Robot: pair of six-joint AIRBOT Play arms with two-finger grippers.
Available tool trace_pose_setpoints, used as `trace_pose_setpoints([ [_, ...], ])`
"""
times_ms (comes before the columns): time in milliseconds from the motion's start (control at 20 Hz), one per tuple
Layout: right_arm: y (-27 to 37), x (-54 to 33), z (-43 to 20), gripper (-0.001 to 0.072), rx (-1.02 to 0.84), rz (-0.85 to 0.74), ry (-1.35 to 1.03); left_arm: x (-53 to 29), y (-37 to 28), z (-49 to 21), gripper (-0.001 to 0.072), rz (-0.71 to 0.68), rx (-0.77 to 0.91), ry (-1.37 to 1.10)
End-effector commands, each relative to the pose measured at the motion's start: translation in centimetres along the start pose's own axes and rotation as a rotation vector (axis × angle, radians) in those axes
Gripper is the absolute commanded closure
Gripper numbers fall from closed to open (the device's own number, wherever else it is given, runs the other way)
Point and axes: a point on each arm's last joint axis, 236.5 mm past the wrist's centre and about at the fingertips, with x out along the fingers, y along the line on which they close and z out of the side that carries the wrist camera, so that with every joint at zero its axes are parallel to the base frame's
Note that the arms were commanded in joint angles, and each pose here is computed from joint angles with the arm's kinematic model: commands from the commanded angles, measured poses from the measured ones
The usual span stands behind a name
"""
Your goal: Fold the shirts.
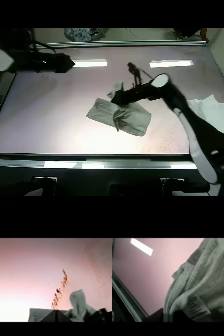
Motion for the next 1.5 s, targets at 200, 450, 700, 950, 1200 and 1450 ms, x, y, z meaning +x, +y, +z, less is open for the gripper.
trace_pose_setpoints([
  [200, 0.5, 4.1, 1.1, 0.0012, 0.015, 0.142, -0.061, -4.6, -0.8, 0.4, 0.0675, 0.015, 0.036, -0.042],
  [450, -11.3, -11.1, -2.4, 0.0024, -0.019, -0.269, 0.129, -2.6, 1.4, -2.2, 0.0675, 0.068, 0.056, 0.034],
  [700, -21.2, -20.6, -13.7, 0.008, 0.206, -0.575, 0.358, -2.4, 1.6, -2.5, 0.0675, 0.074, 0.063, 0.042],
  [950, -19.0, -9.5, -13.4, 0.0045, 0.384, -0.18, -0.003, -2.4, 1.6, -2.5, 0.0675, 0.071, 0.057, 0.042],
  [1200, -19.1, -6.0, -12.1, 0.0559, 0.403, -0.172, -0.076, -2.3, 1.6, -2.5, 0.0674, 0.071, 0.042, 0.044],
  [1450, -15.1, -12.0, -4.8, 0.0666, 0.12, -0.11, -0.217, -2.0, 1.7, -2.6, 0.0674, 0.071, 0.041, 0.049],
])
